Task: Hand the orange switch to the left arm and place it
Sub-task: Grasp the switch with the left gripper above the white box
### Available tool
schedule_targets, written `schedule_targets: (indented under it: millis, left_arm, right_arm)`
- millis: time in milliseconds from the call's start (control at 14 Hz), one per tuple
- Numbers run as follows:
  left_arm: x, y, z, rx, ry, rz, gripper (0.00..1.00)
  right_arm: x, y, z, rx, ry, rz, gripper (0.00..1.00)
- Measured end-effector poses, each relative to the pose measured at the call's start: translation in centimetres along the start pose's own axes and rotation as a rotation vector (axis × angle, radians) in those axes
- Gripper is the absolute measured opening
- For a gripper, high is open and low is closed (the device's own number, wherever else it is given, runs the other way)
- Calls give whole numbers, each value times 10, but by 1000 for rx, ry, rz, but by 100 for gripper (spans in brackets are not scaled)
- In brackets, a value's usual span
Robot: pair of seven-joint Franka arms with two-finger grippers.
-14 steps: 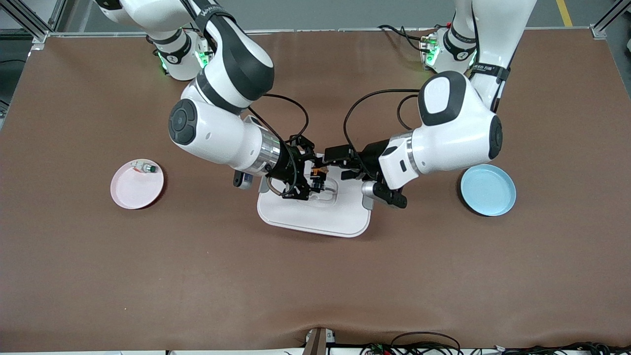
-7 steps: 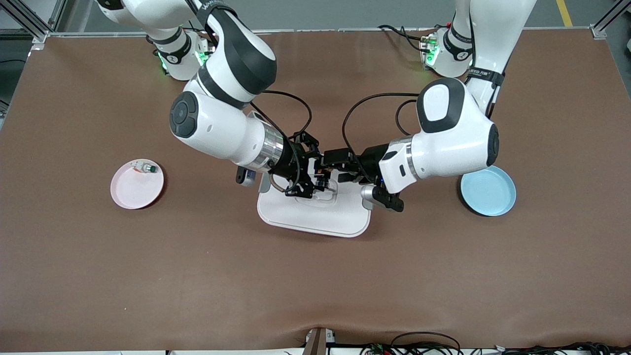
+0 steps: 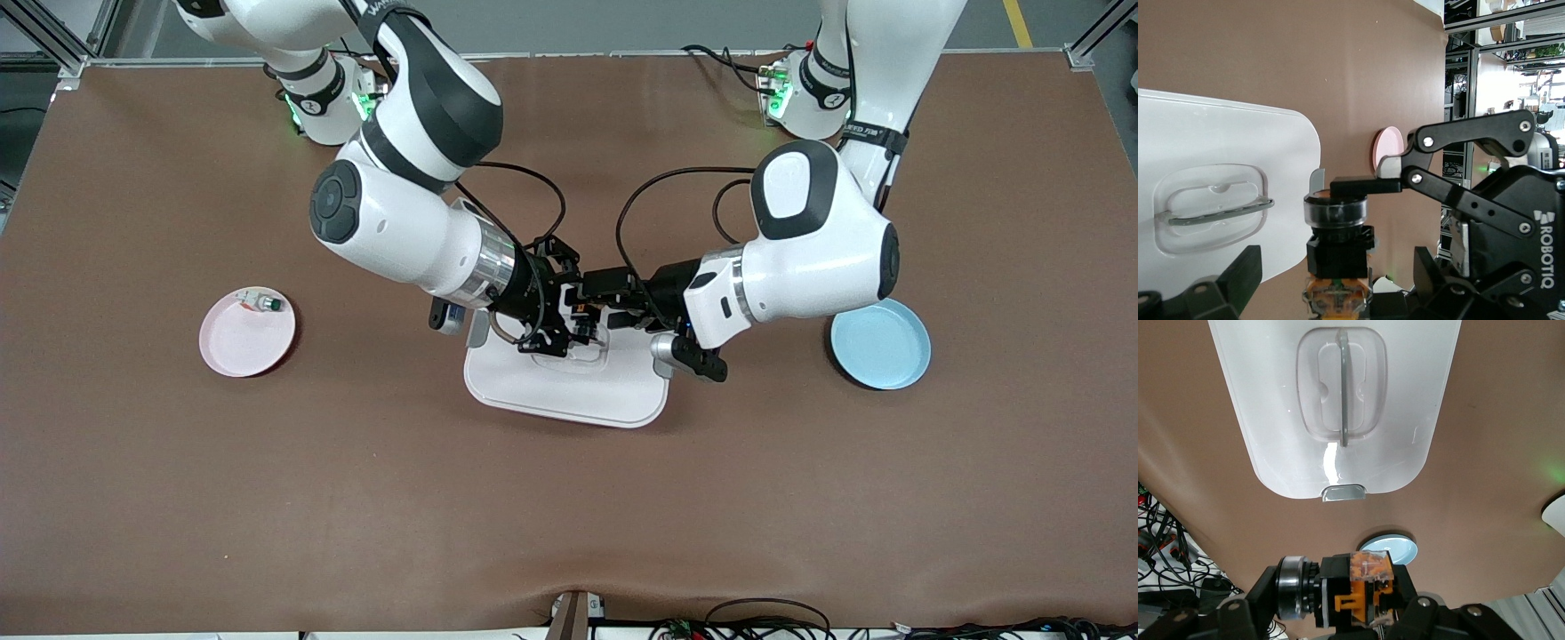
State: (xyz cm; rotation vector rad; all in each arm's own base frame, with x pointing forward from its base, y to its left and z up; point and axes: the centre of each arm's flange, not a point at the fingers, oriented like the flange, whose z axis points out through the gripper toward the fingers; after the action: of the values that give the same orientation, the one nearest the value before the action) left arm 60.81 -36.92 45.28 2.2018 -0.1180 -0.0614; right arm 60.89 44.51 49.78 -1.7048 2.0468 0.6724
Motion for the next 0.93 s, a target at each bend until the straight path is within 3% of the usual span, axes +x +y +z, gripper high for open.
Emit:
schedule_targets:
  millis: [214, 643, 929]
  left_arm:
    - [0, 0, 0, 0, 1, 30, 100]
    - [1, 0, -1, -6, 5, 41, 41]
    - [2, -1, -2, -6, 7, 38, 41]
  right_arm:
    - [-1, 0, -1, 2, -2, -1, 72]
    - [-1, -1, 1, 3, -2, 0, 72]
    - [-1, -1, 2, 6, -4, 0, 72]
